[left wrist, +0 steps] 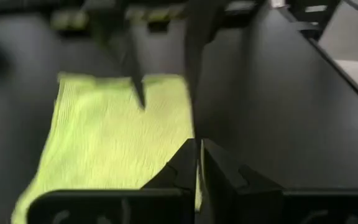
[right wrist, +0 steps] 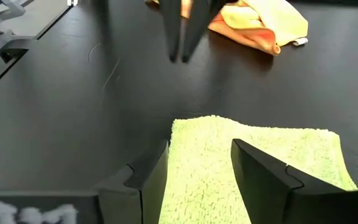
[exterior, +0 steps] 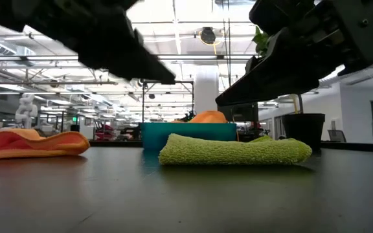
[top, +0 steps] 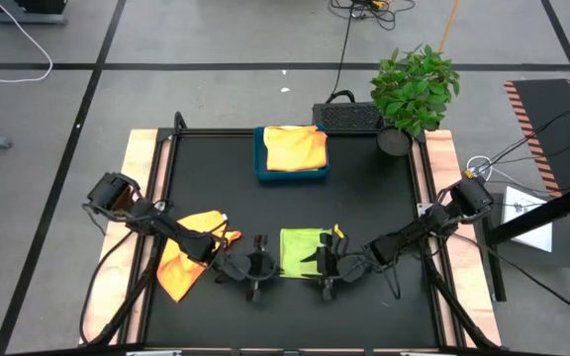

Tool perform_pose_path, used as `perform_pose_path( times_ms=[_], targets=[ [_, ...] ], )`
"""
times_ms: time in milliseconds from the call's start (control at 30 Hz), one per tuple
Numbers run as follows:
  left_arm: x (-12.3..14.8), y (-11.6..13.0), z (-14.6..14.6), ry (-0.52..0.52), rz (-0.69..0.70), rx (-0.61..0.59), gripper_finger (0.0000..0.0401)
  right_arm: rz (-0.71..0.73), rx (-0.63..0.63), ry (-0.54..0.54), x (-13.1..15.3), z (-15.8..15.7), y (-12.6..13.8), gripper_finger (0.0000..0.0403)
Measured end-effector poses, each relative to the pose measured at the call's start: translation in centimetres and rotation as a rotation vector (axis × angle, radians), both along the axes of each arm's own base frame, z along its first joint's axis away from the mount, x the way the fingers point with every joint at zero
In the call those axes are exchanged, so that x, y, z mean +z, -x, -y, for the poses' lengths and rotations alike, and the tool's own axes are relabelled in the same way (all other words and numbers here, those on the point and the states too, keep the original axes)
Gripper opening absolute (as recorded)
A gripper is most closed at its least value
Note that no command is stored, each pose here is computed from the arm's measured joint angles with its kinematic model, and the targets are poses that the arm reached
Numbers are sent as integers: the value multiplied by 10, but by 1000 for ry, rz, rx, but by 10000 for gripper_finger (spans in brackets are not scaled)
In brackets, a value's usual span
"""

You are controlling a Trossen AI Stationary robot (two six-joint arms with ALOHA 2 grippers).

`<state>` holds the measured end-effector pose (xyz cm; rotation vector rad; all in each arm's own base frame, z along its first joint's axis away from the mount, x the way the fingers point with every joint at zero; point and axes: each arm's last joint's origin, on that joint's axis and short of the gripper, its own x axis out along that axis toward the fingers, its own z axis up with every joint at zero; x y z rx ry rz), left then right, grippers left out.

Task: Fold microfiber towels
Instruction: Stack the green microfiber cloth on top of the orange microfiber cloth in the blue bin

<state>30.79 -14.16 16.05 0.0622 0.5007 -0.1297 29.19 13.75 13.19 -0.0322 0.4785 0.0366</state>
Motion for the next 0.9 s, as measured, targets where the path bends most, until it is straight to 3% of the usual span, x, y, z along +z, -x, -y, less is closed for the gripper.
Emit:
perform_pose_path(
  times_ms=[167, 333, 533, 700, 900],
  targets=[
    [10, 0, 15, -136, 53, -89, 74, 3, 1, 13, 1, 0, 0, 169],
    [9, 3, 21, -189, 53, -129, 157, 16, -16, 36, 4, 1, 0, 169],
    [-16, -1, 29, -263, 1, -90, 239, 57, -15, 36, 8, 3, -3, 169],
    [-35, -17, 41, -368, -49, -113, 261, 56, -12, 36, 8, 3, -2, 169],
    [-40, -28, 53, -652, -177, -137, 262, 45, -11, 35, 7, 3, -2, 169]
  ],
)
